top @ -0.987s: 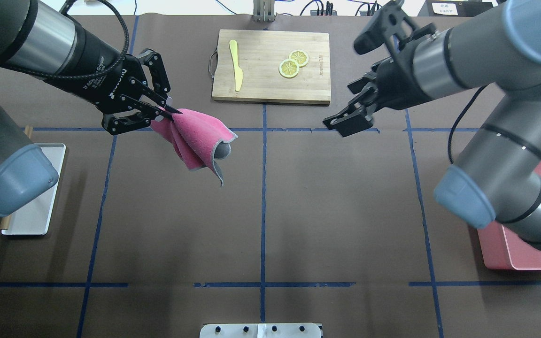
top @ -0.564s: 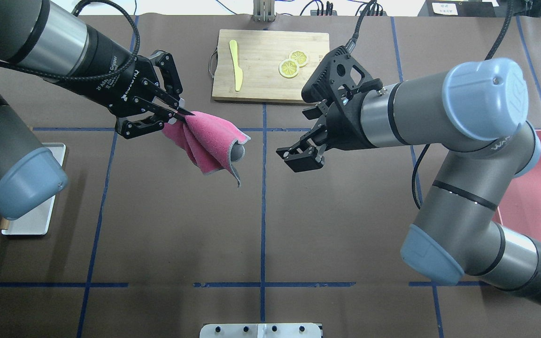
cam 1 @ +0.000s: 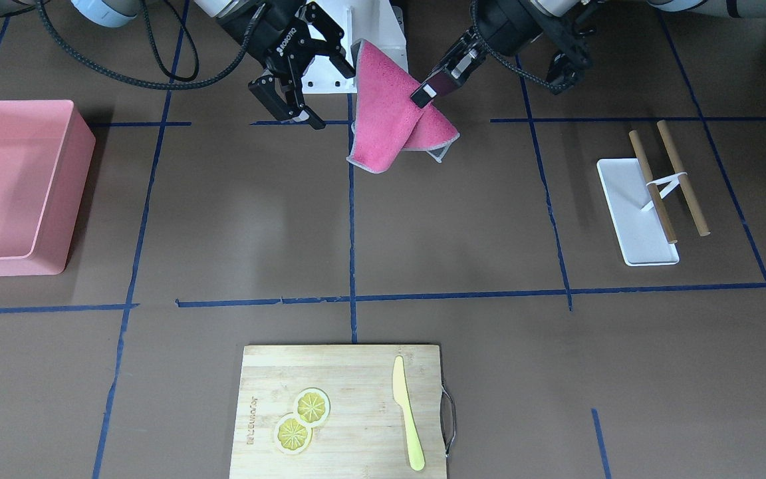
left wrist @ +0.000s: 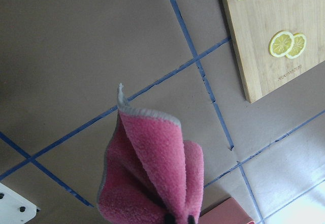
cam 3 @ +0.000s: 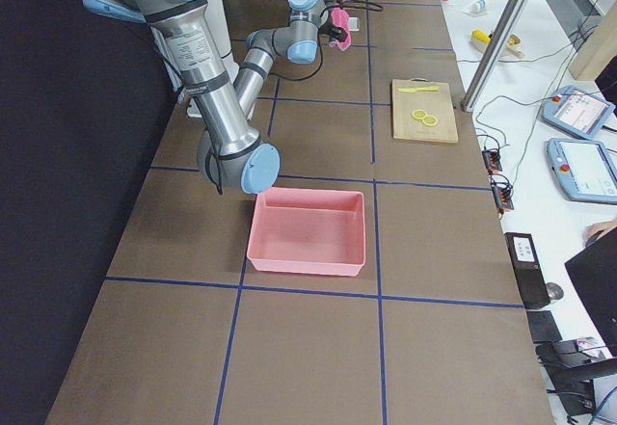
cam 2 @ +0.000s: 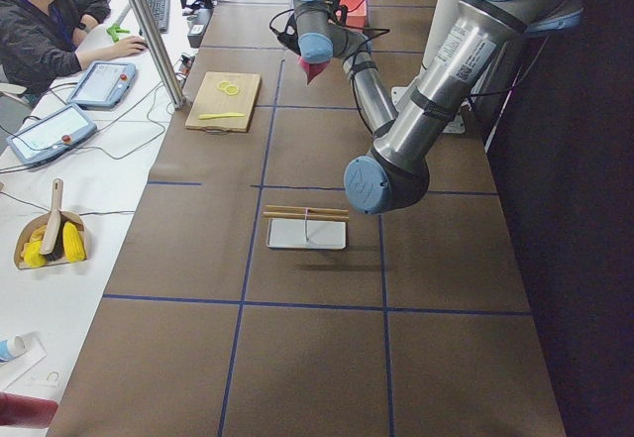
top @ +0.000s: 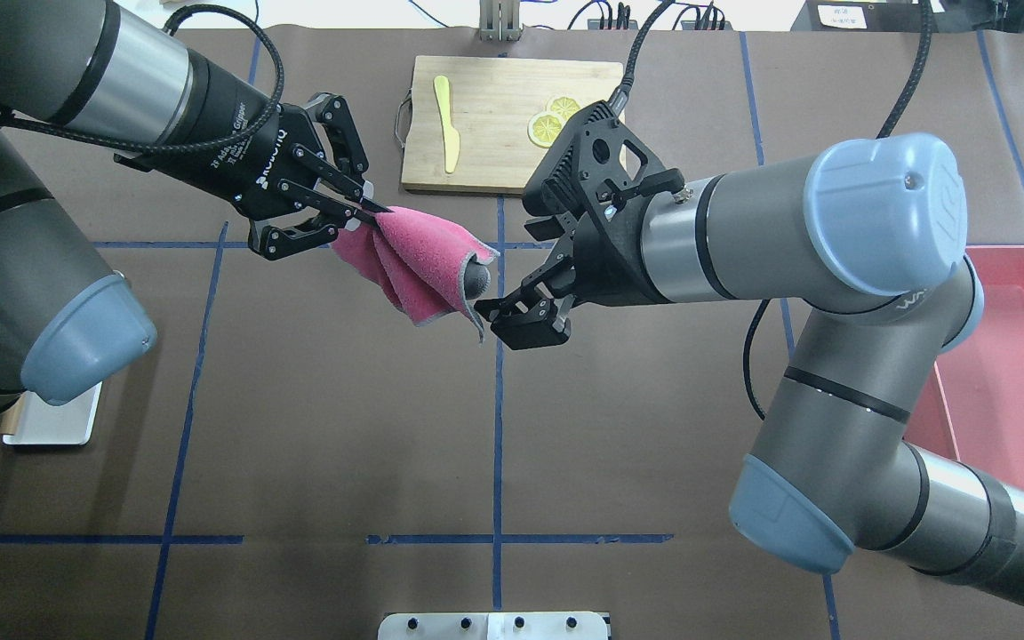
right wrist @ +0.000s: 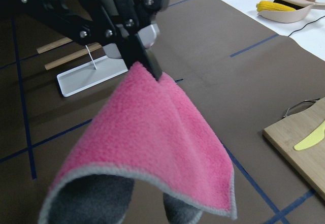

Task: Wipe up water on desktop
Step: 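Grasp the hanging pink cloth with the right gripper beside the left gripper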

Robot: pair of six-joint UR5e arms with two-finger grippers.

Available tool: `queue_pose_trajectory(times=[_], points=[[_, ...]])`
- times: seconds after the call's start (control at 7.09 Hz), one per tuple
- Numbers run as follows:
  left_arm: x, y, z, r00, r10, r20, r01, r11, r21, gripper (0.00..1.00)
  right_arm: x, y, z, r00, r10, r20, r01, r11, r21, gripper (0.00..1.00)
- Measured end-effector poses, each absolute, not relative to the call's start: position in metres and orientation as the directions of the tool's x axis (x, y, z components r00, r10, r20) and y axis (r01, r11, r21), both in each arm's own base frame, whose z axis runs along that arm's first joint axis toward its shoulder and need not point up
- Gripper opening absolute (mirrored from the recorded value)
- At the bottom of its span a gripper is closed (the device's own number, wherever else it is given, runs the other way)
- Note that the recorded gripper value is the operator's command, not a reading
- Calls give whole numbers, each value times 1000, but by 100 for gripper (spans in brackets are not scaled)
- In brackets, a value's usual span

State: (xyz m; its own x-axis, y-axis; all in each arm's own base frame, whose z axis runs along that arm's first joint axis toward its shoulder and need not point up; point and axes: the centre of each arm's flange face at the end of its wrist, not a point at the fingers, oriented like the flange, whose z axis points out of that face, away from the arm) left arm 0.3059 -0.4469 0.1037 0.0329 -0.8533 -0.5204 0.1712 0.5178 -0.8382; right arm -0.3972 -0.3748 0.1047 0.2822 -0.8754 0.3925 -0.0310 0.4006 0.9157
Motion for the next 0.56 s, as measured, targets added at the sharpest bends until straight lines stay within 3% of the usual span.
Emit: queue_pose_trajectory(times=[0.56], points=[[327,-435,101,44,-855,-517,166,517,-840,3,-405,-358,89,288,-873,394,-71,391,917,96]])
